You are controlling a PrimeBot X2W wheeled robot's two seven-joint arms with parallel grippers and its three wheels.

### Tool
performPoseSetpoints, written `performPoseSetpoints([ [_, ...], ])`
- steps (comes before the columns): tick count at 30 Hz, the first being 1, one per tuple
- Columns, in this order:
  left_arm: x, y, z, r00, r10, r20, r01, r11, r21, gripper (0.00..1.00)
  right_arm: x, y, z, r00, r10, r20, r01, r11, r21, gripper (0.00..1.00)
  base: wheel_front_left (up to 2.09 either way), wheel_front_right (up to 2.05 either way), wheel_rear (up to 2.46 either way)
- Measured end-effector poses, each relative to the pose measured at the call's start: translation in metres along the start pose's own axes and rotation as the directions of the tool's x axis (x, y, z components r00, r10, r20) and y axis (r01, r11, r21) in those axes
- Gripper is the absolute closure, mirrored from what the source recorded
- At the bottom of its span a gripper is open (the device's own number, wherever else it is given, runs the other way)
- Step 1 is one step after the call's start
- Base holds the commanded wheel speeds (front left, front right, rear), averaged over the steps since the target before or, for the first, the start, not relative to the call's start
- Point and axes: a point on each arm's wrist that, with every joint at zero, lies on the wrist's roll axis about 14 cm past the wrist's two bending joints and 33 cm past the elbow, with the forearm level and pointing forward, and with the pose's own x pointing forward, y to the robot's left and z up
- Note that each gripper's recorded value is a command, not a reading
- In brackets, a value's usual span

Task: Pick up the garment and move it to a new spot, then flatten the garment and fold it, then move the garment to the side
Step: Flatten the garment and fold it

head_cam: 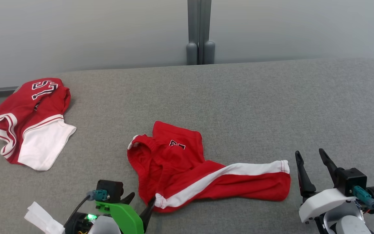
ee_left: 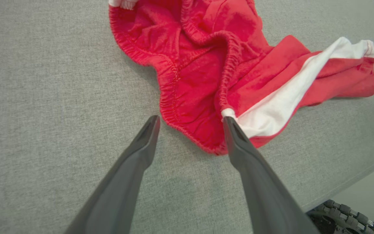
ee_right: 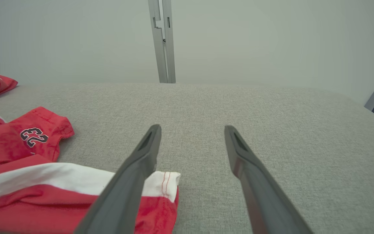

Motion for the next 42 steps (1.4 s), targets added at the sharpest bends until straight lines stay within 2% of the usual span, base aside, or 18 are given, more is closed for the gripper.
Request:
performPoseSetpoints([
  [10,0.005,-0.029,0.009,0.994,-0.106,-0.011,0.106,0.994,-0.008,0.00,-0.008,-0.011,-0.007,0.999,-0.032,-0.024,0.032,0.999,-0.014,0.00,0.00,0.00,0.00],
  [14,0.005,-0.028,0.000,0.993,-0.109,-0.053,0.110,0.994,0.009,0.00,-0.010,-0.012,-0.008,0.999,-0.035,-0.028,0.034,0.999,-0.015,0.00,0.00,0.00,0.00],
  [20,0.007,-0.031,-0.015,0.988,-0.116,-0.099,0.114,0.993,-0.025,0.00,-0.013,-0.012,-0.014,0.998,-0.035,-0.045,0.035,0.999,-0.018,0.00,0.00,0.00,0.00],
  [22,0.010,-0.032,-0.016,0.988,-0.120,-0.099,0.116,0.992,-0.043,0.17,-0.013,-0.012,-0.016,0.998,-0.033,-0.053,0.032,0.999,-0.024,0.00,0.00,0.00,0.00],
  [23,0.011,-0.034,-0.015,0.988,-0.125,-0.092,0.120,0.991,-0.056,0.54,-0.013,-0.012,-0.017,0.998,-0.032,-0.057,0.031,0.999,-0.025,0.00,0.00,0.00,0.00],
  [24,0.013,-0.035,-0.013,0.988,-0.127,-0.084,0.122,0.990,-0.067,0.60,-0.013,-0.011,-0.018,0.998,-0.032,-0.061,0.030,0.999,-0.026,0.00,0.00,0.00,0.00],
  [25,0.015,-0.035,-0.012,0.989,-0.128,-0.076,0.123,0.989,-0.077,0.73,-0.013,-0.012,-0.019,0.997,-0.031,-0.065,0.029,0.999,-0.031,0.00,0.00,0.00,0.00],
  [26,0.016,-0.035,-0.011,0.989,-0.127,-0.072,0.121,0.989,-0.080,0.80,-0.013,-0.012,-0.021,0.997,-0.031,-0.069,0.029,0.999,-0.033,0.00,0.00,0.00,0.00],
  [27,0.017,-0.034,-0.010,0.990,-0.125,-0.071,0.119,0.990,-0.081,0.98,-0.012,-0.012,-0.024,0.996,-0.031,-0.079,0.028,0.999,-0.039,0.00,0.00,0.00,0.00],
  [36,0.025,-0.024,-0.010,0.994,-0.097,-0.049,0.092,0.991,-0.100,1.00,0.005,-0.004,-0.041,0.989,-0.002,-0.148,-0.002,1.000,-0.027,0.00,0.00,0.00,0.00],
  [42,0.027,-0.020,-0.008,0.996,-0.085,-0.033,0.081,0.991,-0.107,1.00,0.023,0.018,-0.057,0.959,0.061,-0.276,-0.059,0.998,0.017,0.00,0.00,0.00,0.00],
])
